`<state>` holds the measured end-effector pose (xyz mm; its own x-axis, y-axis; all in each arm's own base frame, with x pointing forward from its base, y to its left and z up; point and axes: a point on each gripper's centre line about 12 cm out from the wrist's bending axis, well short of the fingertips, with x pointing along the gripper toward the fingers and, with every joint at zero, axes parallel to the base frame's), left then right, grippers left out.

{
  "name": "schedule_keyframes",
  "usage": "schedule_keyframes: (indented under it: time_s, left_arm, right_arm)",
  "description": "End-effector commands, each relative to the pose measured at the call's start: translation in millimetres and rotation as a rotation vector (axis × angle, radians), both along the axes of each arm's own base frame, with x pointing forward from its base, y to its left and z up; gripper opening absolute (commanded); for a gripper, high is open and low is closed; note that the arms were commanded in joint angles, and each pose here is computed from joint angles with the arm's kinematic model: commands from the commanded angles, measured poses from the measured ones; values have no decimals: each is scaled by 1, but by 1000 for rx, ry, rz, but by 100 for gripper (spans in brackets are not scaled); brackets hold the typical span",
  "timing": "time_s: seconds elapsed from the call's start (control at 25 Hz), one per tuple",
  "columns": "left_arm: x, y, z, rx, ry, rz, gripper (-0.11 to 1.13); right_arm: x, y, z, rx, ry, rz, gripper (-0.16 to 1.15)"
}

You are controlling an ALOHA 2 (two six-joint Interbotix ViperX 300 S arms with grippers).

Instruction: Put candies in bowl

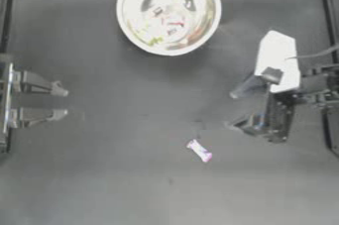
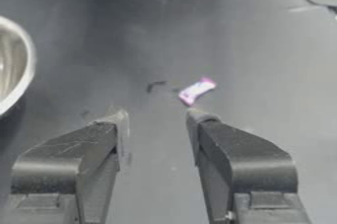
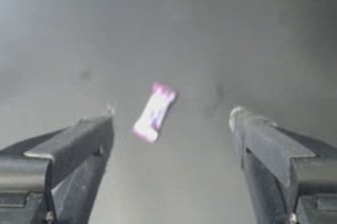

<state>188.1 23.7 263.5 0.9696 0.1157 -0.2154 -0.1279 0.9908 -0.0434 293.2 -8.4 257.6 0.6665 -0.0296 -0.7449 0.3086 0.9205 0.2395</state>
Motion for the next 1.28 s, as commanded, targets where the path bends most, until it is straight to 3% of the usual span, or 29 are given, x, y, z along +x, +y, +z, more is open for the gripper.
schedule_keyframes:
  time_s: [0.04,0.28,0.48,0.92,1.28]
  left_arm:
    - [4,1,4,-1,-3,3,80]
    - [3,1,3,-1,0,3,80]
    - [3,2,2,0,2,10,80]
    - [2,2,1,3,11,7,80]
    - [0,3,0,2,8,12,80]
  right_arm:
    - [15,1,6,50,52,-34,98]
    - [38,8,-16,114,224,-117,98]
    - [60,18,-34,129,297,-142,98]
    - [82,33,-77,137,428,-194,98]
    - [94,43,-98,107,457,-217,98]
